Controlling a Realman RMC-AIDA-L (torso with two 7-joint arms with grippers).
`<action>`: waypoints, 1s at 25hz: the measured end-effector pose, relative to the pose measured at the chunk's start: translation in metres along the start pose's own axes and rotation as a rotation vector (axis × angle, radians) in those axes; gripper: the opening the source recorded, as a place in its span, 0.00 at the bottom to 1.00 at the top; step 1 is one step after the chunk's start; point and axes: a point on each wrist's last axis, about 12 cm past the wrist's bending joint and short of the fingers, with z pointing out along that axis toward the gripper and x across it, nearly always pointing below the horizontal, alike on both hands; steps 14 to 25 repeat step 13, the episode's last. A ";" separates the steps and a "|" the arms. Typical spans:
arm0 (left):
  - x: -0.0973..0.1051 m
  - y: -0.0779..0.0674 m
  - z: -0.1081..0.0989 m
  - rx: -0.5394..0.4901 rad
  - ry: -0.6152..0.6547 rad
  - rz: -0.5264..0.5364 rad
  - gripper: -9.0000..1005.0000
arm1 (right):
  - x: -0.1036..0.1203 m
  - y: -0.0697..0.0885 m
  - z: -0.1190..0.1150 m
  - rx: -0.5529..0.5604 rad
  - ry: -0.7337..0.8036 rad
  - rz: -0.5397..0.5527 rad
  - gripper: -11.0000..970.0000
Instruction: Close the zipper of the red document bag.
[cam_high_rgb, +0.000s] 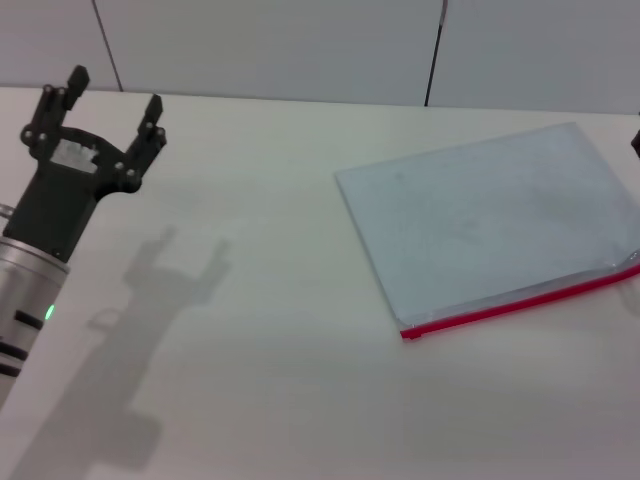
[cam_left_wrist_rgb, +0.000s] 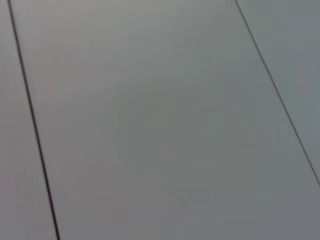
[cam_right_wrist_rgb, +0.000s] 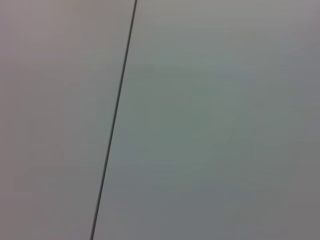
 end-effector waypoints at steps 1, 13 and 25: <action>0.000 0.001 0.000 -0.003 -0.002 -0.006 0.80 | 0.000 0.000 0.000 0.001 0.000 0.003 0.84; -0.002 0.017 -0.007 -0.021 -0.028 -0.108 0.80 | 0.000 0.000 0.000 0.004 0.001 0.008 0.84; -0.002 0.017 -0.007 -0.021 -0.028 -0.108 0.80 | 0.000 0.000 0.000 0.004 0.001 0.008 0.84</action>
